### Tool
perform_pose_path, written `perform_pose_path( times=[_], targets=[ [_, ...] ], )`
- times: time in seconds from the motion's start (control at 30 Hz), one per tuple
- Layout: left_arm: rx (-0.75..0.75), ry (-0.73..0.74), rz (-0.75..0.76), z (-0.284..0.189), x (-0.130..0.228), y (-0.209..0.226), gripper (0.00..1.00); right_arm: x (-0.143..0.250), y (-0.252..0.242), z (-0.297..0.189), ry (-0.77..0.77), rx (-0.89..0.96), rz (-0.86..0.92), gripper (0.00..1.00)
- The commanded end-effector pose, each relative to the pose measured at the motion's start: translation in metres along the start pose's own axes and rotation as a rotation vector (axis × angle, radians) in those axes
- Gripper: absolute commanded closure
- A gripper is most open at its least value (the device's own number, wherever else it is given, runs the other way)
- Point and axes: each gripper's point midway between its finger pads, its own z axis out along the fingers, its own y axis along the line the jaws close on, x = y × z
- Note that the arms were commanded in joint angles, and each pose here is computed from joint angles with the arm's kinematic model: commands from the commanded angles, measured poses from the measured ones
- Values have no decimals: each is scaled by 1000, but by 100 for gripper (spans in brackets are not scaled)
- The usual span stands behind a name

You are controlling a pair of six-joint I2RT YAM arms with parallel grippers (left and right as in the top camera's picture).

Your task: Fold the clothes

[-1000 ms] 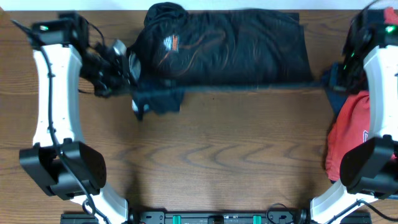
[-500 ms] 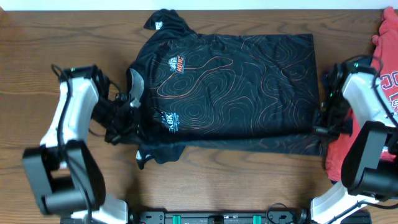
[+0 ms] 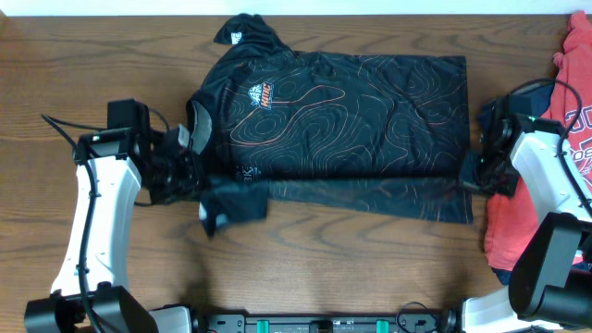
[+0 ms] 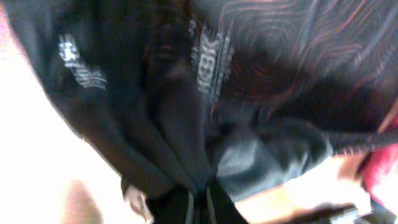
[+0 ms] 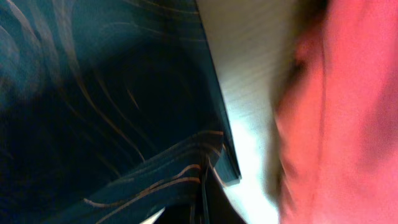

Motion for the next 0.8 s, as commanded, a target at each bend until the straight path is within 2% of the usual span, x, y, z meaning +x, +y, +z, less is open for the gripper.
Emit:
perform_pose_path(
  times=[0.0, 0.43, 0.77],
  targets=[
    [22, -54, -44, 7, -21, 0, 94, -21, 7, -3, -81, -55, 32, 99],
    [87, -217, -98, 50, -101, 2, 94, -84, 27, -13, -334, -133, 25, 98],
    [111, -281, -95, 60, -125, 3, 94, -103, 43, -10, -403, -157, -2, 99]
  ],
)
